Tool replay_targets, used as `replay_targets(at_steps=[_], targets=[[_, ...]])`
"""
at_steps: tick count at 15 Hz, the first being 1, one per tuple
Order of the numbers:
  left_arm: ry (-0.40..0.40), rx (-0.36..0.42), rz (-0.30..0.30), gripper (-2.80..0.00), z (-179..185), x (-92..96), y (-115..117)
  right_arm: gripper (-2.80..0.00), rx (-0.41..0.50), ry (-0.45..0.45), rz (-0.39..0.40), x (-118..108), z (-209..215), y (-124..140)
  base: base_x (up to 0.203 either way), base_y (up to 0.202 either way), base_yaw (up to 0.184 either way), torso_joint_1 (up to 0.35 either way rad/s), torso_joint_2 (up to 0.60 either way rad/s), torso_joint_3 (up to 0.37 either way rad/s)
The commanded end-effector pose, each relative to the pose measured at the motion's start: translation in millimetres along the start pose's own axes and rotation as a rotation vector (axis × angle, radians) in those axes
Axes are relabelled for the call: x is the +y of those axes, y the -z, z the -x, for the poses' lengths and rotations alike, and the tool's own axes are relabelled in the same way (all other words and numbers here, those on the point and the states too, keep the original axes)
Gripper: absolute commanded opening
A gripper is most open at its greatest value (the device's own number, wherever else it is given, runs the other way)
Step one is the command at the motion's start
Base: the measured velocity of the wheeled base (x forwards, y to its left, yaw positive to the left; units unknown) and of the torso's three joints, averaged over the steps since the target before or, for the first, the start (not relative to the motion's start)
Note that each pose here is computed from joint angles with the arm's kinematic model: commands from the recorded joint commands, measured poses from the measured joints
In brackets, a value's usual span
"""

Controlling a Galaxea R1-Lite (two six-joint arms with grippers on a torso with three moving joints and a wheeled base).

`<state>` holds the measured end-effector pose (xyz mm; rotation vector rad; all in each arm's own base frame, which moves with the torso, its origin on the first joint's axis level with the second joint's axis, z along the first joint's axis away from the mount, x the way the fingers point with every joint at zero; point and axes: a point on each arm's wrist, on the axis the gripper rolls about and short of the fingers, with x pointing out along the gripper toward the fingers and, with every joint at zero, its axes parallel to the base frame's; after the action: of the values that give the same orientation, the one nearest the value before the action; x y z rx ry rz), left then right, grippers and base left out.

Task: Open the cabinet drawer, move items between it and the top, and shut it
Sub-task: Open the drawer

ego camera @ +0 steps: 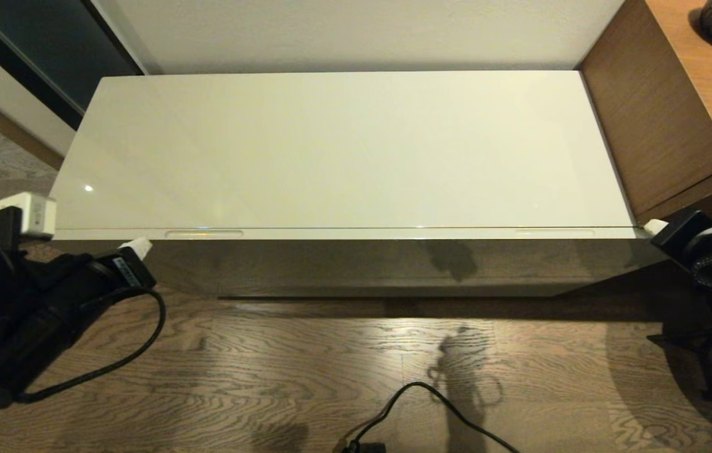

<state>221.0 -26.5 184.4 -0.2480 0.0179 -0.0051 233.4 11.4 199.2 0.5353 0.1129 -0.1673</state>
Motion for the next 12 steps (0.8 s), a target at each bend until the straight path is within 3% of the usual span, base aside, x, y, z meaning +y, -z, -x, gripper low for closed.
replay_targets(at_steps=[1, 6, 9, 12], targets=[[0.004, 0.047, 0.002, -2.8, -30, -9.1, 23, -2.8, 0.036, 0.01, 0.01, 4, -22, 9, 0.0, 0.0, 0.0, 0.0, 0.0, 0.0], [0.01, 0.062, 0.034, -2.8, -37, -14.0, 31, -2.8, 0.01, 0.0, 0.012, 23, -67, 16, 0.0, 0.0, 0.0, 0.0, 0.0, 0.0], [0.003, 0.081, 0.034, -2.8, -35, -12.1, 36, -2.8, -0.003, 0.006, 0.013, 26, -80, 23, 0.0, 0.0, 0.0, 0.0, 0.0, 0.0], [0.007, 0.066, 0.034, -2.8, -35, -12.4, 35, -2.8, -0.015, -0.013, 0.02, 46, -75, 28, 0.0, 0.0, 0.0, 0.0, 0.0, 0.0]])
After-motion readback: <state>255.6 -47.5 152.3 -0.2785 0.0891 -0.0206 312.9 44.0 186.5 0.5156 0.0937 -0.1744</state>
